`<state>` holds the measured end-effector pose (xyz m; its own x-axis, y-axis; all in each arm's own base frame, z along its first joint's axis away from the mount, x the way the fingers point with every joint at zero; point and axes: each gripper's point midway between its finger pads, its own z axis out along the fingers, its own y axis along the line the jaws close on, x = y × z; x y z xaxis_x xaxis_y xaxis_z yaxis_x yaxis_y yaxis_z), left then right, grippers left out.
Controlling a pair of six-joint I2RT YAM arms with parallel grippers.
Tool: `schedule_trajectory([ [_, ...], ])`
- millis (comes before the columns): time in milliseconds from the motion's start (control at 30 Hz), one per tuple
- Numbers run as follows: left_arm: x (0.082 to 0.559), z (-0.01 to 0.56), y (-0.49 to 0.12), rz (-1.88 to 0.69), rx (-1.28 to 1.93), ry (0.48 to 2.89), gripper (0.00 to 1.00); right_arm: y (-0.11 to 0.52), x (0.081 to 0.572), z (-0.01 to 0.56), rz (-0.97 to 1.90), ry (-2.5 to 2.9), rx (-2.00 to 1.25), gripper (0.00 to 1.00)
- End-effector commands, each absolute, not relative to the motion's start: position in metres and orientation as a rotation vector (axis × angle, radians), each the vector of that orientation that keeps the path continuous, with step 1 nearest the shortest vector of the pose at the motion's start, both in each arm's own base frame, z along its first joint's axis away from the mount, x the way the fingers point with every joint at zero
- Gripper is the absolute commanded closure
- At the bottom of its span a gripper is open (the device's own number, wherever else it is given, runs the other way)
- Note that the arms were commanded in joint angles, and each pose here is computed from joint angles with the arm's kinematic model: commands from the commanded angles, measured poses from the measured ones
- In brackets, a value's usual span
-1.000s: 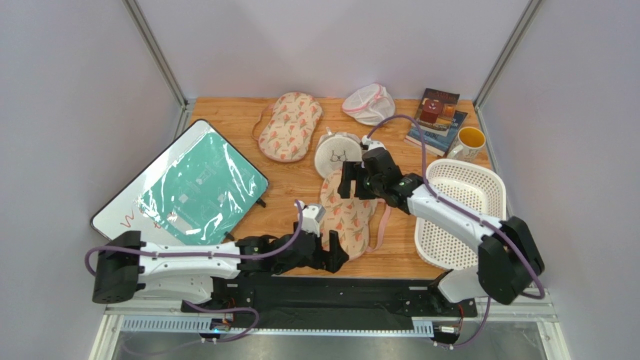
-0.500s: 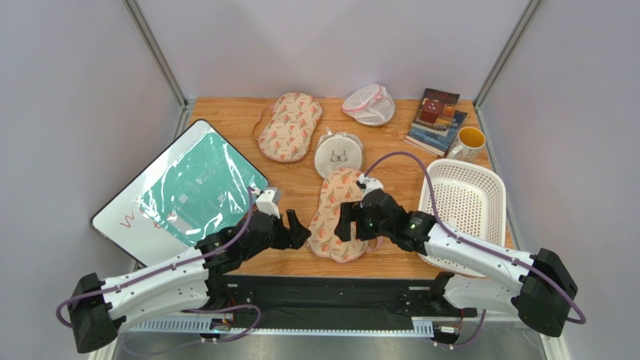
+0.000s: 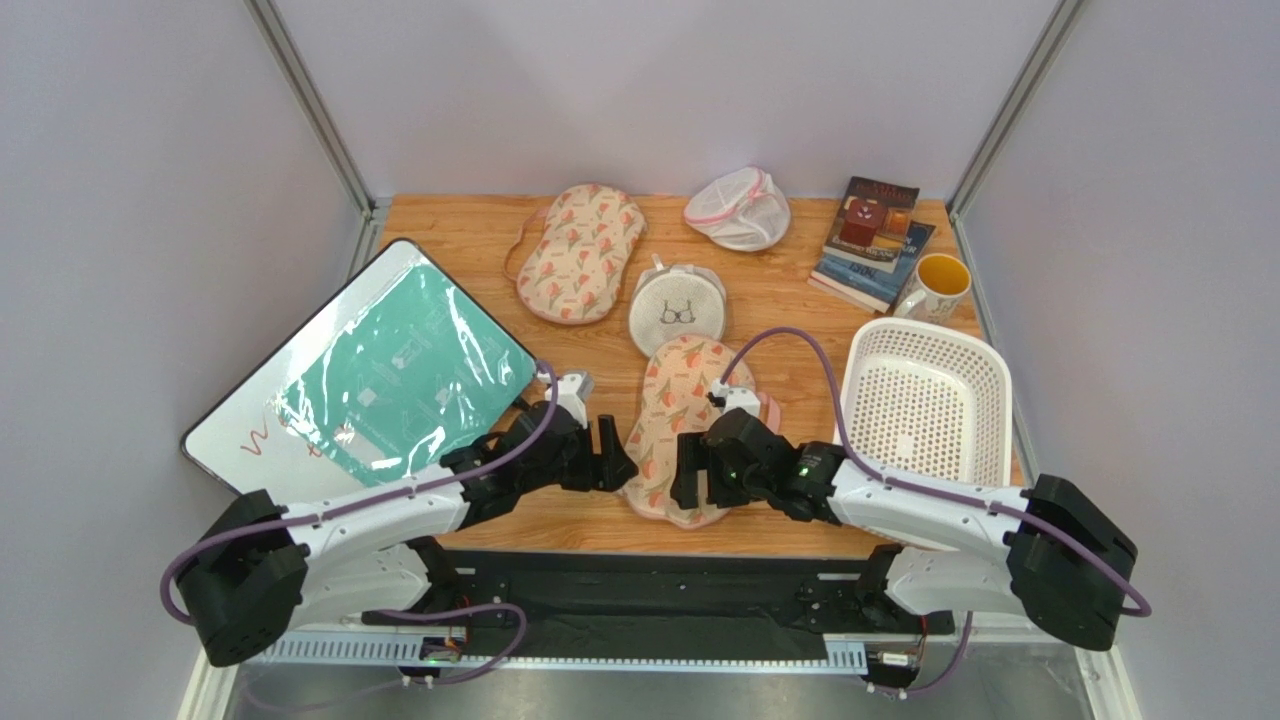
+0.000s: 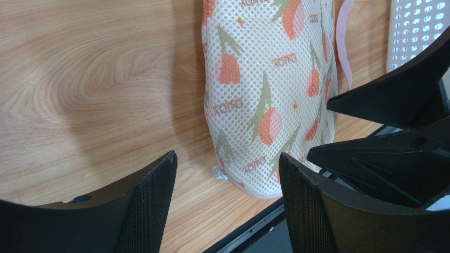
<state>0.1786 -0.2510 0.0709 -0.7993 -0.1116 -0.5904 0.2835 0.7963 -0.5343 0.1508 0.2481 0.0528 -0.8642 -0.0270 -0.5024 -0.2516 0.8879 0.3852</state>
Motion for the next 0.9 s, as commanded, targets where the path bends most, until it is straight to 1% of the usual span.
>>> schedule_trajectory([
  [0, 0.190, 0.079, -0.263, -0.887, 0.130, 2.299, 0.25, 0.252, 0.165, 0.055, 0.602, 2.504, -0.152, 0.12],
  [100, 0.191, 0.073, -0.269, -0.899, 0.134, 2.316, 0.28, 0.249, 0.167, 0.052, 0.585, 2.506, -0.147, 0.11],
  [133, 0.191, 0.071, -0.270, -0.904, 0.135, 2.323, 0.30, 0.248, 0.168, 0.052, 0.581, 2.504, -0.142, 0.12],
  [167, 0.191, 0.069, -0.272, -0.912, 0.136, 2.326, 0.35, 0.248, 0.169, 0.053, 0.583, 2.500, -0.143, 0.11],
  [333, 0.188, 0.055, -0.277, -0.923, 0.125, 2.371, 0.40, 0.240, 0.175, 0.052, 0.564, 2.494, -0.121, 0.11],
  [367, 0.187, 0.053, -0.276, -0.924, 0.122, 2.378, 0.46, 0.238, 0.176, 0.053, 0.562, 2.493, -0.116, 0.10],
  [500, 0.186, 0.059, -0.283, -1.007, 0.103, 2.331, 0.57, 0.232, 0.185, 0.051, 0.541, 2.490, -0.106, 0.09],
  [533, 0.186, 0.060, -0.285, -1.021, 0.099, 2.329, 0.62, 0.231, 0.186, 0.050, 0.535, 2.495, -0.104, 0.09],
  [567, 0.185, 0.058, -0.287, -1.028, 0.102, 2.339, 0.72, 0.232, 0.188, 0.051, 0.535, 2.492, -0.107, 0.09],
  [633, 0.185, 0.059, -0.291, -1.055, 0.096, 2.337, 0.84, 0.232, 0.190, 0.051, 0.527, 2.491, -0.117, 0.09],
  [667, 0.183, 0.059, -0.295, -1.083, 0.104, 2.336, 0.93, 0.234, 0.193, 0.054, 0.532, 2.486, -0.121, 0.10],
  [700, 0.182, 0.058, -0.297, -1.092, 0.109, 2.342, 0.98, 0.232, 0.194, 0.055, 0.518, 2.489, -0.127, 0.10],
  [733, 0.181, 0.059, -0.299, -1.107, 0.102, 2.344, 1.00, 0.232, 0.195, 0.056, 0.513, 2.492, -0.132, 0.10],
  [867, 0.179, 0.061, -0.299, -1.098, 0.061, 2.339, 1.00, 0.231, 0.196, 0.074, 0.498, 2.495, -0.145, 0.11],
])
